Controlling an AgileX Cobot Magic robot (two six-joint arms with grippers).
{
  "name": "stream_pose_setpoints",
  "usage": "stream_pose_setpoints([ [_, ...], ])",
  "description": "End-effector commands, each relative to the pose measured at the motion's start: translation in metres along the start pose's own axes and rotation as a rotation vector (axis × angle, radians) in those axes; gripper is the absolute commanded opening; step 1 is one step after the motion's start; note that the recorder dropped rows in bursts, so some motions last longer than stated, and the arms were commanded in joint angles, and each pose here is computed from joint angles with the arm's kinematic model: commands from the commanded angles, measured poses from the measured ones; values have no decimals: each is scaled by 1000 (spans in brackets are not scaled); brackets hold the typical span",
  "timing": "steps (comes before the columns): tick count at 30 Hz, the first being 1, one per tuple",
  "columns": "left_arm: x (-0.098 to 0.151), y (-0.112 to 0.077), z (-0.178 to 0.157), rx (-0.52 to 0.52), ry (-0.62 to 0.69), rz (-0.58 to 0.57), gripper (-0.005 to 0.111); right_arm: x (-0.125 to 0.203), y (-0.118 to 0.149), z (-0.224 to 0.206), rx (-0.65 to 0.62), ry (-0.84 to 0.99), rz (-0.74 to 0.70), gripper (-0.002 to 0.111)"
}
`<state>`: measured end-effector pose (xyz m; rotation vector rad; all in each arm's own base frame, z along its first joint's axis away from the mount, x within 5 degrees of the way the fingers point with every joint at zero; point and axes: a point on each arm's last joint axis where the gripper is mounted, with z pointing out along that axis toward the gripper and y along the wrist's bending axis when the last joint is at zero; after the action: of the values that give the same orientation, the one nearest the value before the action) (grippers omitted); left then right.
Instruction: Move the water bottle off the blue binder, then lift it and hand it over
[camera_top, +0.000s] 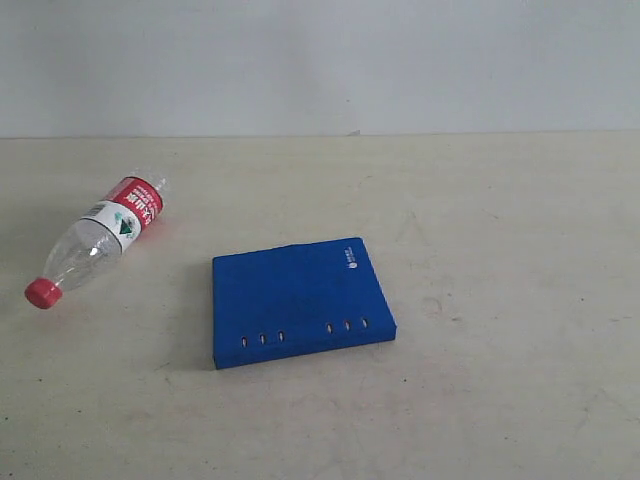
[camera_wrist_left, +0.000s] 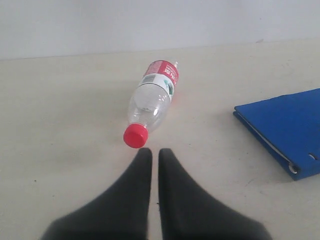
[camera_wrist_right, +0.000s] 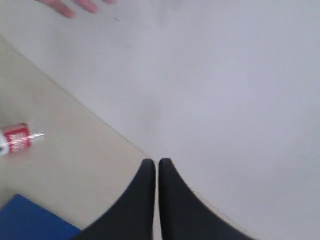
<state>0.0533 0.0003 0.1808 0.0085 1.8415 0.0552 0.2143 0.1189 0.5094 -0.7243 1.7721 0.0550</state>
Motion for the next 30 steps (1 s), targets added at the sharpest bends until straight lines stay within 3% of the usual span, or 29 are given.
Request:
stream_pose_setpoints([
  [1,0,0,0,5,-4,12,4,47,-11,-49,177,160,101,0],
  [4,0,0,0,5,-4,12,4,84,-1,-66,169,199,149,0],
  [13,0,0,0,5,-4,12,4,174,31,-98,128,21,368,0],
  [15,-5,2,0,-18,-55,99,4,184,35,-99,124,33,404,0],
  [17,-12,1,-1,0,-137,-55,4,191,38,-97,116,48,412,0],
  [21,-33,6,-6,115,-366,-938,4,195,40,-94,111,51,401,0],
  [23,-35,11,-8,127,-418,-1175,4,193,40,-93,108,33,400,0],
  [26,-36,16,-9,109,-470,-1279,4,192,40,-93,107,22,398,0],
  [30,-38,22,-11,59,-531,-1229,4,192,39,-93,109,22,396,0],
])
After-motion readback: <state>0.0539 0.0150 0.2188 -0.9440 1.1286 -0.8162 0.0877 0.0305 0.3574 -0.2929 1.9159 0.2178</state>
